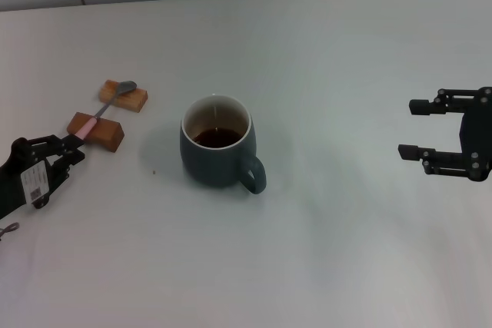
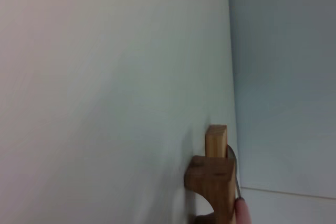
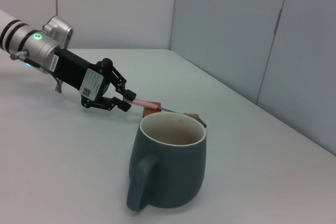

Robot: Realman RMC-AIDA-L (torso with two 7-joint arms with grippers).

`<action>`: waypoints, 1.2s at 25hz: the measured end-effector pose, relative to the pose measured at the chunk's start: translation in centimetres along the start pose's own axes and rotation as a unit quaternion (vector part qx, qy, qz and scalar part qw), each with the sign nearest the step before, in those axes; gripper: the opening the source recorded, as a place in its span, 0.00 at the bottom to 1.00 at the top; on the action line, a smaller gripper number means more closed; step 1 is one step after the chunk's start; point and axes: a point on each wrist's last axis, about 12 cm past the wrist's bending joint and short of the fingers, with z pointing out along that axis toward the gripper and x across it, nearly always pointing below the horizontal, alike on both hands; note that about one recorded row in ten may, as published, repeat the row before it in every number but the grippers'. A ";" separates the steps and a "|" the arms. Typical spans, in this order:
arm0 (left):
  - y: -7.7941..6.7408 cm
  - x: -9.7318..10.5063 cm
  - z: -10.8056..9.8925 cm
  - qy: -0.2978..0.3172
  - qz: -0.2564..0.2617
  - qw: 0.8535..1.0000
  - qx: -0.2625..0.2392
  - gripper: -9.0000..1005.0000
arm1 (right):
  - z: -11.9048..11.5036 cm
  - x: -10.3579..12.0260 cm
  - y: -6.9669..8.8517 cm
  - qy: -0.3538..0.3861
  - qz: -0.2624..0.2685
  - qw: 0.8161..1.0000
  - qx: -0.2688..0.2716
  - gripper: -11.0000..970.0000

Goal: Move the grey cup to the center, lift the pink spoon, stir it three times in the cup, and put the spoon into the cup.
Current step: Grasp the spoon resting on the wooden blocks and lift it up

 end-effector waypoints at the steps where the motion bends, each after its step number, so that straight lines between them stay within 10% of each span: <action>1: 0.0 0.0 0.0 0.000 0.000 1.000 0.000 0.22 | 0.0 0.0 0.0 0.000 0.000 1.000 0.000 0.67; 30: -0.1 -0.2 0.1 -0.018 -0.003 1.000 0.008 0.15 | -0.2 0.1 -0.1 0.000 0.001 1.000 0.005 0.67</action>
